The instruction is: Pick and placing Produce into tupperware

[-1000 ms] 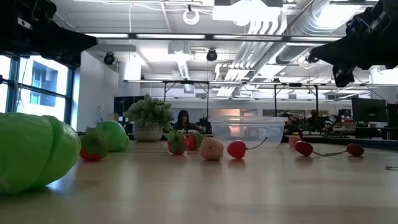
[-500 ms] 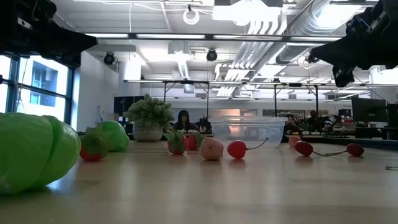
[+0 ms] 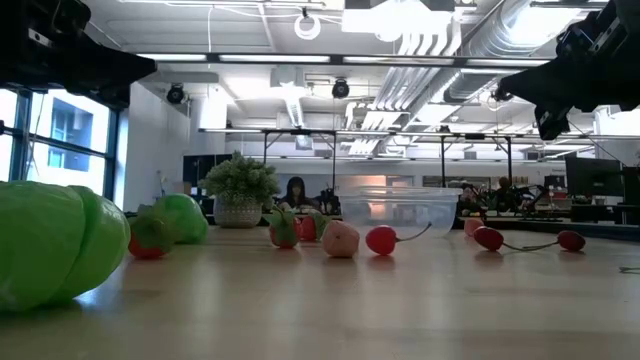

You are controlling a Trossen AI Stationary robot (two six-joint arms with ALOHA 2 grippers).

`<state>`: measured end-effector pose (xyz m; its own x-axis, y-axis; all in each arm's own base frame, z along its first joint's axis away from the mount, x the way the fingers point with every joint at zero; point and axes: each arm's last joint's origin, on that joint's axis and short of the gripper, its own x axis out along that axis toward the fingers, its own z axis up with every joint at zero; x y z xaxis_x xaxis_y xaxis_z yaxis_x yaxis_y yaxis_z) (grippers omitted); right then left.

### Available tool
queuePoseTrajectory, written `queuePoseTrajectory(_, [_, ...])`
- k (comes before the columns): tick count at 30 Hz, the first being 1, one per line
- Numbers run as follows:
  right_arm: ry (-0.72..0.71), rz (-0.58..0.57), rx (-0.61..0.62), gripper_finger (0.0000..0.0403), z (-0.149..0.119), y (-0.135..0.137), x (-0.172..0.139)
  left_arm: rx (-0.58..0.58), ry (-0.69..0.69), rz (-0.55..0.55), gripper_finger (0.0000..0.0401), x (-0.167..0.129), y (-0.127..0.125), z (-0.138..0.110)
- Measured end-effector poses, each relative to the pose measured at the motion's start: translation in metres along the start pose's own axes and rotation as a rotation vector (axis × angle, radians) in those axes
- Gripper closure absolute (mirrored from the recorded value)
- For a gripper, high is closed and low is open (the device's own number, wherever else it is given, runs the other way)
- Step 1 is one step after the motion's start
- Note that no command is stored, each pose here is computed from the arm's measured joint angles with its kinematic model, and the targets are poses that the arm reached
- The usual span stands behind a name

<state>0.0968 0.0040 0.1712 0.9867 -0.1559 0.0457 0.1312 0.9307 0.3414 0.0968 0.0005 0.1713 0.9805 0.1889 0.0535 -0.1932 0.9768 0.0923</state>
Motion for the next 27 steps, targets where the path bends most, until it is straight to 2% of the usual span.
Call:
queuePoseTrajectory(21, [0.0, 0.0, -0.002, 0.0402, 0.0, 0.0, 0.0, -0.005, 0.0, 0.0, 0.0398, 0.0, 0.0, 0.0])
queuePoseTrajectory(23, [0.0, 0.0, 0.0, 0.0402, 0.0, 0.0, 0.0, -0.048, -0.001, 0.0, 0.0398, 0.0, 0.0, 0.0002])
queuePoseTrajectory(27, [0.0, 0.0, -0.001, 0.0402, -0.0001, 0.0, 0.0, -0.217, -0.014, 0.013, 0.0398, 0.0, 0.0005, 0.0014])
